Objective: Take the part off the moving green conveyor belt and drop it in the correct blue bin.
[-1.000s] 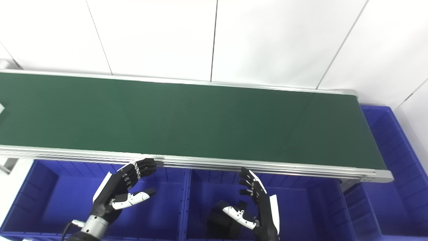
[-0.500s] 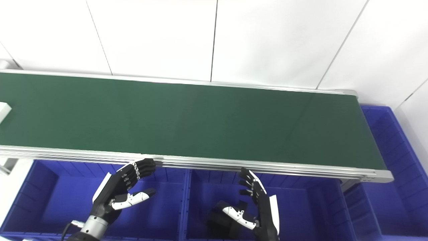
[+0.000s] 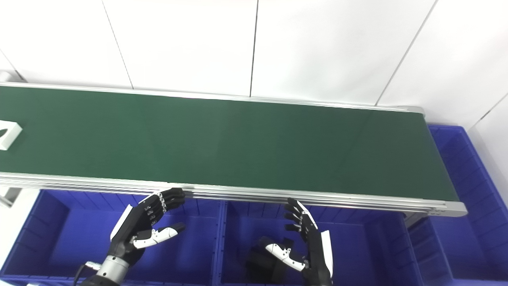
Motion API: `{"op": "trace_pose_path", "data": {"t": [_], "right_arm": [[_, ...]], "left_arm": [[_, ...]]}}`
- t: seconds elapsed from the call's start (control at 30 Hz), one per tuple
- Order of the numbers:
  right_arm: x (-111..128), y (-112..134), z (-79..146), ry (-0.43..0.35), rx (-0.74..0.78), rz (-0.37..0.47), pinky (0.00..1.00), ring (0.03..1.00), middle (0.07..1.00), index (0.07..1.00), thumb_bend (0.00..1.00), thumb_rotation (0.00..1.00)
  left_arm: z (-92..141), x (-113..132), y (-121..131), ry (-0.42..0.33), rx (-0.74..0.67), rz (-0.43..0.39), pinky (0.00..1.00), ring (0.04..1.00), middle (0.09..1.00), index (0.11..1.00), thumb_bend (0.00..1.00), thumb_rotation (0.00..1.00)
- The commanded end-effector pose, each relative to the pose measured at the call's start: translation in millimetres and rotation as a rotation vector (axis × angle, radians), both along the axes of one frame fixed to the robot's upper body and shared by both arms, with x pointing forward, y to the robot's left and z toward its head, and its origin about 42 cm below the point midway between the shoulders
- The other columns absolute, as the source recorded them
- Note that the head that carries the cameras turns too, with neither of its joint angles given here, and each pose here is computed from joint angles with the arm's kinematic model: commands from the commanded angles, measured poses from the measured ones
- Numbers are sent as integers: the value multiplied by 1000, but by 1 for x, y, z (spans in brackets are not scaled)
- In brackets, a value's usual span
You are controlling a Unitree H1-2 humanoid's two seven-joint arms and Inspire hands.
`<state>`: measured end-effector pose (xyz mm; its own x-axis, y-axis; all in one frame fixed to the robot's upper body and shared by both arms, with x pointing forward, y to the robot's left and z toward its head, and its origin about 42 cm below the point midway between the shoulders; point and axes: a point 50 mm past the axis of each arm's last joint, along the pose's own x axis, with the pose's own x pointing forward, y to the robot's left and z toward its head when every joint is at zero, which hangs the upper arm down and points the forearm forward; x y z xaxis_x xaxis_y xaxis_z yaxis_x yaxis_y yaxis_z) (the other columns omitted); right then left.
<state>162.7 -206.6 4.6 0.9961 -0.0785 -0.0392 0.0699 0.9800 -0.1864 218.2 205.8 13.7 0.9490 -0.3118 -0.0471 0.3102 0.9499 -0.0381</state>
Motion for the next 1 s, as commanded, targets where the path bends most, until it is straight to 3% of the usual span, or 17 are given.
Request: {"op": "trace_pose_path", "data": {"t": [0.0, 0.4, 0.67, 0.97], "right_arm": [[4, -2, 7, -66, 6, 3, 655, 766, 806, 836, 650, 177], [-3, -28, -2, -21, -4, -6, 668, 764, 805, 845, 628, 109], [-3, -36, -4, -10, -14, -5, 674, 771, 810, 843, 632, 108], [-3, -39, -6, 2, 4, -8, 684, 773, 811, 840, 621, 31]], "left_arm": [[6, 5, -2, -60, 2, -2, 808, 760, 763, 742, 558, 40], [3, -3, -31, -44, -1, -7, 782, 744, 764, 755, 575, 1], [-1, -2, -38, -42, -1, -10, 787, 751, 771, 762, 560, 0], [-6, -2, -44, -48, -12, -16, 797, 759, 775, 763, 564, 0]]}}
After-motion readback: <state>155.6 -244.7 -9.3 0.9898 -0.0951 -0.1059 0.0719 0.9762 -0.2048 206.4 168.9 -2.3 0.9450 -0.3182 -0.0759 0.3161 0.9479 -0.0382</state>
